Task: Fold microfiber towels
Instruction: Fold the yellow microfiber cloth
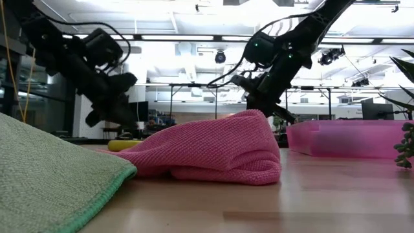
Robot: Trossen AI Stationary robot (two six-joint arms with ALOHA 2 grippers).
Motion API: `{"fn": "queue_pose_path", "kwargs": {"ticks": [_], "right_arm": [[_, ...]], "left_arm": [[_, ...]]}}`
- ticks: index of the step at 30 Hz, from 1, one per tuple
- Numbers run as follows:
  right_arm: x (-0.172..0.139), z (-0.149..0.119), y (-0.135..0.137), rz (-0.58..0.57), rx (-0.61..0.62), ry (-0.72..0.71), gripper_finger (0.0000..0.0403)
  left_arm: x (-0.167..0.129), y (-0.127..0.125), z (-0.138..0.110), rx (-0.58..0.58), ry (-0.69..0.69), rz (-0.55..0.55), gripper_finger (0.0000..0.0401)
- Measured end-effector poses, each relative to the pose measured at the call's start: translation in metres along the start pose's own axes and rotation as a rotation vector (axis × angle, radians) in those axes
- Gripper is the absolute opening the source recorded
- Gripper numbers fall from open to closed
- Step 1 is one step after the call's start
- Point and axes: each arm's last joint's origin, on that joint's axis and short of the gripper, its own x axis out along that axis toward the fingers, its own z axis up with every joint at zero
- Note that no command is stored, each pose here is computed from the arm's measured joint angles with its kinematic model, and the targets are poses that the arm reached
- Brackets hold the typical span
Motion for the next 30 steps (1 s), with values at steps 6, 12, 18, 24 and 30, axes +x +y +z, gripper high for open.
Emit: {"fn": "queue_pose_path", "kwargs": {"ticks": [6, 12, 18, 24, 30], "right_arm": [[0.000, -0.003, 0.004, 0.049, -0.009, 0.037, 0.0000], [0.001, -0.009, 0.000, 0.014, 0.027, 0.108, 0.0000], [0.007, -0.016, -0.009, -0.088, 0.060, 0.154, 0.0000], [0.011, -0.016, -0.001, -0.126, 0.041, 0.132, 0.0000], [-0.004, -0.002, 0.016, -0.209, -0.107, 0.140, 0.0000]], "left_arm": [[-0.011, -0.001, 0.009, -0.040, 0.024, -0.020, 0.0001], [-0.017, 0.002, 0.009, -0.061, 0.131, 0.053, 0.0027], [-0.018, 0.002, 0.008, -0.055, 0.164, 0.085, 0.0065], [-0.018, 0.002, 0.008, -0.056, 0.164, 0.087, 0.0097], [-0.018, 0.002, 0.008, -0.056, 0.164, 0.086, 0.0109]]}}
